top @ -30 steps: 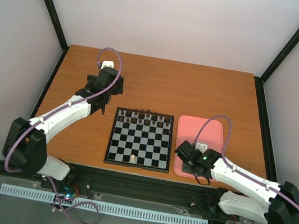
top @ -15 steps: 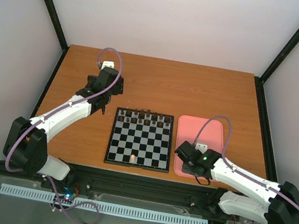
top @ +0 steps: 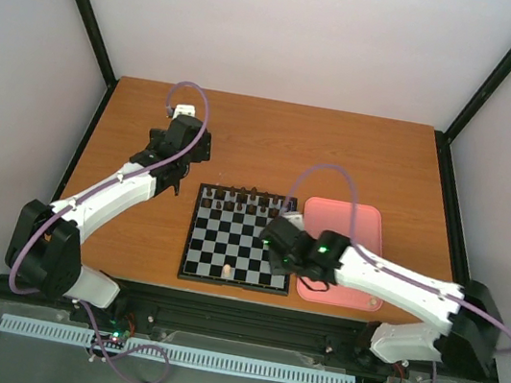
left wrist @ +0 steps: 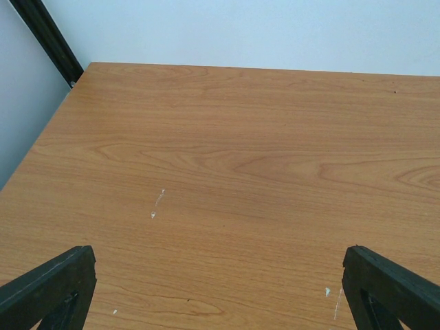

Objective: Set up the chess pieces on the board
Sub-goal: Place the chess piece on the chessboard.

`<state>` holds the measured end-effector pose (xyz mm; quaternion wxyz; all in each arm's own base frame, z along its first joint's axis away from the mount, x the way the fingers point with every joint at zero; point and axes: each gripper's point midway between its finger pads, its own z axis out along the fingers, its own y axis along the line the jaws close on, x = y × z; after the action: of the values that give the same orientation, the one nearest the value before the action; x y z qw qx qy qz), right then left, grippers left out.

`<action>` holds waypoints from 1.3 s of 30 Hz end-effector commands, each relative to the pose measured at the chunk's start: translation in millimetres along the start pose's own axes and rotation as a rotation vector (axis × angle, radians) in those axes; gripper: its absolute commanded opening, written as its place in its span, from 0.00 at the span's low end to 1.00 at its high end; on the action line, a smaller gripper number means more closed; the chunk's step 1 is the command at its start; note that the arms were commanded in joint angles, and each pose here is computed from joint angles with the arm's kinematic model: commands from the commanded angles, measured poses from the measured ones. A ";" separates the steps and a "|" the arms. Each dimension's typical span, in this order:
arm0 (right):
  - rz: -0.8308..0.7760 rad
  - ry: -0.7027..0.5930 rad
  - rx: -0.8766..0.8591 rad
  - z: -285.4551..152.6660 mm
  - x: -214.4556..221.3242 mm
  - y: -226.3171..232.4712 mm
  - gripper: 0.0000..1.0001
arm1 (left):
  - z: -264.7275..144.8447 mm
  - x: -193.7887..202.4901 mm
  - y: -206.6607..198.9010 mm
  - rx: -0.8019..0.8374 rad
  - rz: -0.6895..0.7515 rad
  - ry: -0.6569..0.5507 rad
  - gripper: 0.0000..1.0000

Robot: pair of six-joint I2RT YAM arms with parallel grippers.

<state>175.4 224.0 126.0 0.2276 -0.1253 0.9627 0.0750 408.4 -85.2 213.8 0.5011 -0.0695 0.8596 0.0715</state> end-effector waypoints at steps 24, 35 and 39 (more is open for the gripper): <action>-0.352 0.147 -0.144 52.1 27.2 124.3 0.03 | -5.6 -19.3 -4.5 0.011 -0.014 -0.040 1.00; -0.339 0.123 -0.089 60.2 30.0 116.0 0.03 | -3.2 -16.8 -6.3 0.015 -0.015 -0.033 1.00; -0.330 0.103 -0.071 59.2 28.2 110.5 0.03 | -2.7 -17.0 -6.3 0.012 -0.013 -0.034 1.00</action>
<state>142.2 340.5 71.0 0.1638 -0.3038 0.9354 0.0770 408.4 -85.3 213.5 0.5007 -0.0694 0.8598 0.0715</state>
